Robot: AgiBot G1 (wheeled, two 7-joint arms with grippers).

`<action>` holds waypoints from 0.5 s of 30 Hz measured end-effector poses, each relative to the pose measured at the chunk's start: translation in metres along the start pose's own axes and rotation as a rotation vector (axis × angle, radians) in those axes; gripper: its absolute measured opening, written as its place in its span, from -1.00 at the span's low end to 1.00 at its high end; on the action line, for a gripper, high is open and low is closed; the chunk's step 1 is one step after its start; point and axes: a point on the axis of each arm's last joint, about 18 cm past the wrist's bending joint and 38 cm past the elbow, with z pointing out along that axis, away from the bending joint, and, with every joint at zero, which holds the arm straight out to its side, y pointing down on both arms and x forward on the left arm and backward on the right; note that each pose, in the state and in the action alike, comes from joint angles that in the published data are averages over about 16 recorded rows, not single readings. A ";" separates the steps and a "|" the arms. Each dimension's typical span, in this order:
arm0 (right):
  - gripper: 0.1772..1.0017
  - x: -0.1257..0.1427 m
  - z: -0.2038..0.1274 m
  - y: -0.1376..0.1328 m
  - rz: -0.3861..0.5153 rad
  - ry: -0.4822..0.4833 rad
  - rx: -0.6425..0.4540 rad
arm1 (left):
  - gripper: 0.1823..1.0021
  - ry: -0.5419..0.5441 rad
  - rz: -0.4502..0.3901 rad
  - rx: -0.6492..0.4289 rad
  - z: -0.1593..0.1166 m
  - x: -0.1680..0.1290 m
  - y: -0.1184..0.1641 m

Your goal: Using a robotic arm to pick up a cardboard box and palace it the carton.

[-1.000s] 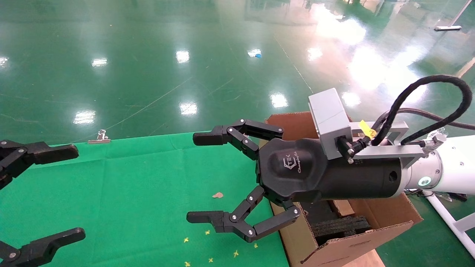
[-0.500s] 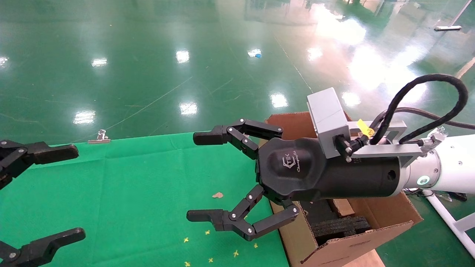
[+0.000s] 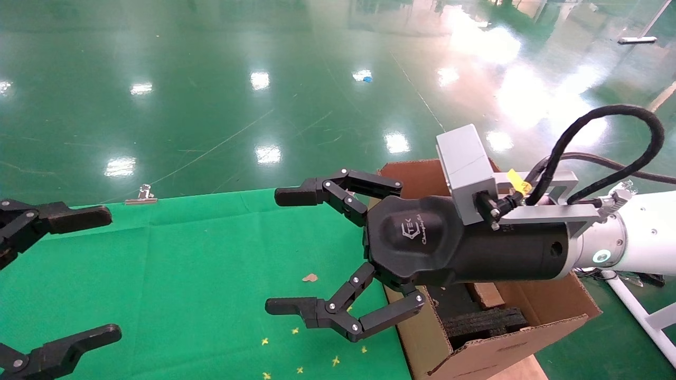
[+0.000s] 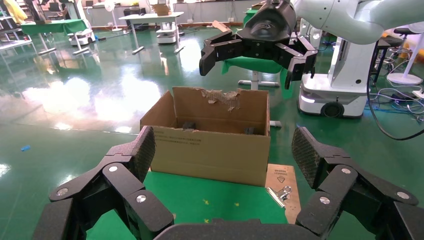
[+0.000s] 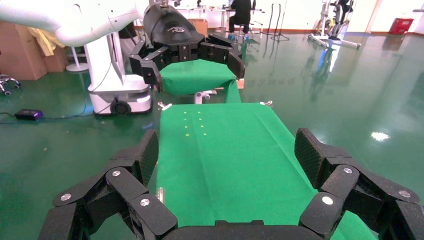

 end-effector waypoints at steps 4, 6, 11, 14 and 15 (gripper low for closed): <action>1.00 0.000 0.000 0.000 0.000 0.000 0.000 | 1.00 0.000 0.000 0.000 0.000 0.000 0.000; 1.00 0.000 0.000 0.000 0.000 0.000 0.000 | 1.00 0.000 0.000 0.000 0.000 0.000 0.000; 1.00 0.000 0.000 0.000 0.001 0.000 0.000 | 1.00 0.000 0.000 0.000 0.000 0.000 0.000; 1.00 0.000 0.000 0.000 0.001 0.000 0.000 | 1.00 0.000 0.000 0.000 0.000 0.000 0.000; 1.00 0.000 0.000 0.000 0.001 0.000 0.000 | 1.00 0.000 0.000 0.000 0.000 0.000 0.000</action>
